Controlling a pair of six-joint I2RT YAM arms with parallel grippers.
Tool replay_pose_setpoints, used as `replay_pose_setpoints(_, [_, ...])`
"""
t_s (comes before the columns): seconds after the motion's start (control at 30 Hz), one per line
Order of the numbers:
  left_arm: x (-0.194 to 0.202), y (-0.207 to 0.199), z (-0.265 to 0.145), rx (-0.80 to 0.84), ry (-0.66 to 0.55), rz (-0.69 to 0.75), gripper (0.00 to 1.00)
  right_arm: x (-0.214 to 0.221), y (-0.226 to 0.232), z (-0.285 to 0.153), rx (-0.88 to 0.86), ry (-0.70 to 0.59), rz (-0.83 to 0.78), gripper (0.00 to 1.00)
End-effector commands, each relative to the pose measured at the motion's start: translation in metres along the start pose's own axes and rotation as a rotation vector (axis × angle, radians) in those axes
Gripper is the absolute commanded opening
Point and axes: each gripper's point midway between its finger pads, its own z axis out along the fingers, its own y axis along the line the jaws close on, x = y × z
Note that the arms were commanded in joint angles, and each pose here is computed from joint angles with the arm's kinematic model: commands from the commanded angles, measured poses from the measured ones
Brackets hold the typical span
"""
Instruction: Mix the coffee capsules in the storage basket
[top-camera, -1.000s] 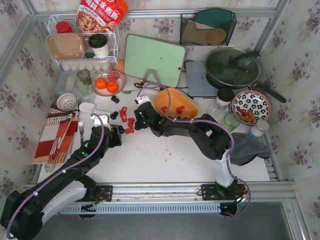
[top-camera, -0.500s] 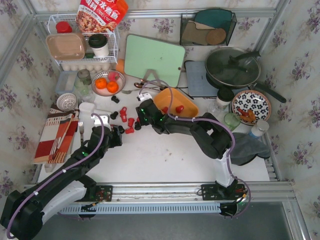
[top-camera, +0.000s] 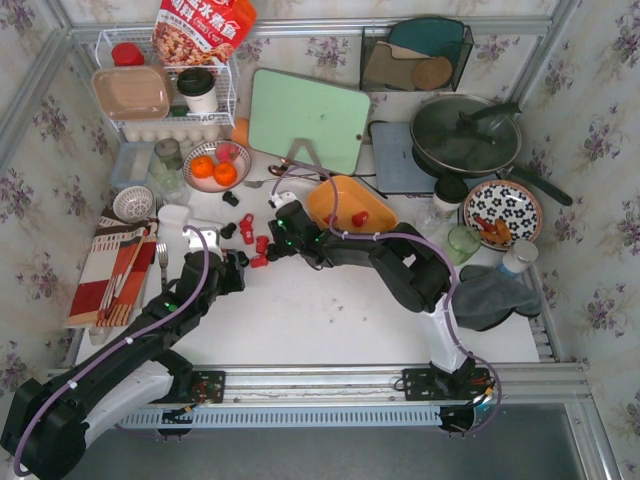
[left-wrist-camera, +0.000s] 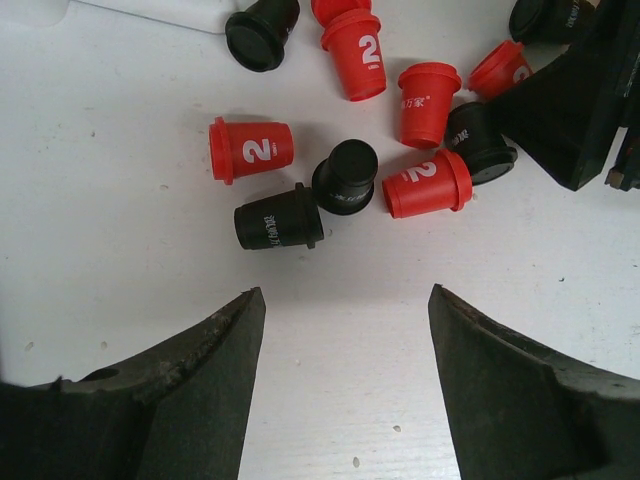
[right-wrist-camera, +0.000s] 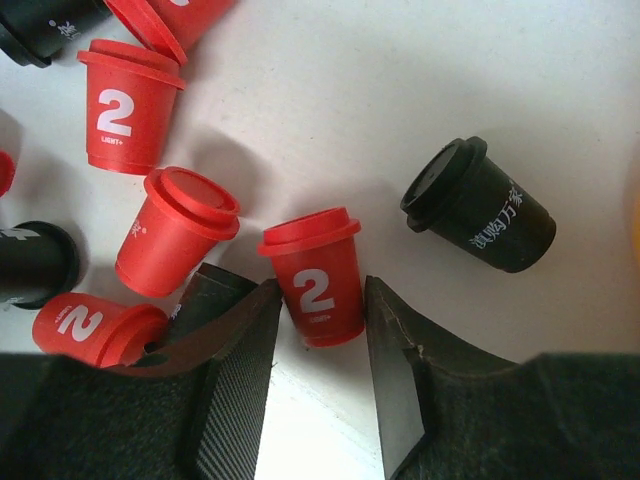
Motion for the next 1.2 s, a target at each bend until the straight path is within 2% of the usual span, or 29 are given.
replay_pose_setpoints(0.0, [-0.007, -0.004, 0.0, 0.014, -0.023, -0.015, 0.69, -0.002, 0.003, 0.002, -0.01, -0.005, 0.001, 0.43])
replay_pose_setpoints(0.13, [-0.007, -0.004, 0.0, 0.01, -0.023, -0.019, 0.69, -0.016, 0.006, -0.008, -0.023, -0.044, 0.006, 0.24])
replay_pose_setpoints(0.3, [-0.007, -0.003, 0.001, 0.001, -0.024, -0.028, 0.69, -0.045, 0.005, -0.038, -0.025, -0.139, 0.024, 0.16])
replay_pose_setpoints(0.47, [-0.008, 0.002, 0.003, -0.031, -0.029, -0.043, 0.69, -0.061, -0.018, -0.076, 0.067, -0.24, 0.05, 0.16])
replay_pose_setpoints(0.67, [-0.007, 0.006, 0.007, -0.067, -0.015, -0.053, 0.69, -0.051, -0.089, -0.121, 0.314, -0.312, 0.152, 0.16])
replay_pose_setpoints(0.87, [-0.004, 0.005, 0.01, -0.075, 0.009, -0.044, 0.69, -0.021, -0.133, -0.133, 0.387, -0.277, 0.258, 0.21])
replay_pose_setpoints(1.17, [0.001, 0.004, 0.016, -0.088, 0.043, -0.023, 0.69, -0.001, -0.139, -0.12, 0.397, -0.2, 0.251, 0.35])
